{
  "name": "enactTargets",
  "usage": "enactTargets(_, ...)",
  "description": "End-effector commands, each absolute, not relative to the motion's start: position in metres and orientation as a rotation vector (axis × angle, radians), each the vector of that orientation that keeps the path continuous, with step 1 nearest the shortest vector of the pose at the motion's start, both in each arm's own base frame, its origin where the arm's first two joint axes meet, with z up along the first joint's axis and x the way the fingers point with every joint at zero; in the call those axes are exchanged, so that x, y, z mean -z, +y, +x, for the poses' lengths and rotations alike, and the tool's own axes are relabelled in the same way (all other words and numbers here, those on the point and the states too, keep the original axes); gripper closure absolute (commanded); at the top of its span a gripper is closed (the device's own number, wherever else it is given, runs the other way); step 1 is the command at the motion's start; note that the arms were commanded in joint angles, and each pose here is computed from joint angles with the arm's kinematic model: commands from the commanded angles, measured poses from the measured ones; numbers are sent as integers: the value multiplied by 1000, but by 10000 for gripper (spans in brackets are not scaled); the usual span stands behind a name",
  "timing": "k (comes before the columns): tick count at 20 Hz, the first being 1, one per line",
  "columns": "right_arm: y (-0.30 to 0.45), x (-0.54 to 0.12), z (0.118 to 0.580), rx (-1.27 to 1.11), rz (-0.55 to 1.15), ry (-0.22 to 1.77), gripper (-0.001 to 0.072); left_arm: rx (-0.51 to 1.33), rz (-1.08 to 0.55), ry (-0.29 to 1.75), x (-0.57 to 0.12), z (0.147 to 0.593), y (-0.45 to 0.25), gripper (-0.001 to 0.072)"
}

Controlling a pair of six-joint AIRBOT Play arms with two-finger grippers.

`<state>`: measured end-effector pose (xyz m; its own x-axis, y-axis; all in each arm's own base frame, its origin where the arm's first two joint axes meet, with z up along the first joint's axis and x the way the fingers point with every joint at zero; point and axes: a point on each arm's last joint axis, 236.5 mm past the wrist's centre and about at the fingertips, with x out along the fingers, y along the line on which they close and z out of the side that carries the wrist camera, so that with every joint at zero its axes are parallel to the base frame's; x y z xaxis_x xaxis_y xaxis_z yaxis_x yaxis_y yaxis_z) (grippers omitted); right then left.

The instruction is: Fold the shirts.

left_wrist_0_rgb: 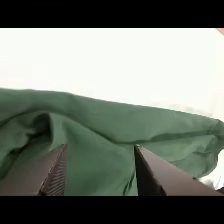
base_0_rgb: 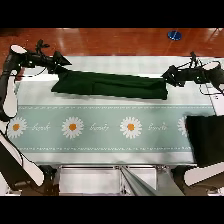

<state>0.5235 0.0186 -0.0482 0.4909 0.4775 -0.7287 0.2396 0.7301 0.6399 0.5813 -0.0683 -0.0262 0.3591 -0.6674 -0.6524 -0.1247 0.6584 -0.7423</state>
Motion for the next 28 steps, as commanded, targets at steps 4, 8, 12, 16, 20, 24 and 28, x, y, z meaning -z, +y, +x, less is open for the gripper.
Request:
enactTargets(4,-29,6,506,-146,772,1072,297,331,-836,1169,-18,568,-11,201)
enactTargets(8,-77,7,483,51,699,1066,297,50,-506,1260,-34,509,77,201)
enactTargets(12,-52,50,474,48,835,1103,297,131,-513,1088,-81,491,33,201)
enactTargets(16,-24,79,470,-26,920,1175,296,346,-494,968,-104,455,-56,201)
enactTargets(20,16,97,468,-142,950,1235,296,438,-439,999,-100,435,-103,201)
enactTargets(24,51,113,467,-189,930,1304,356,496,-407,1020,-90,434,-137,201)
enactTargets(28,83,57,463,-392,773,1283,693,545,-390,1092,-69,426,-162,518)
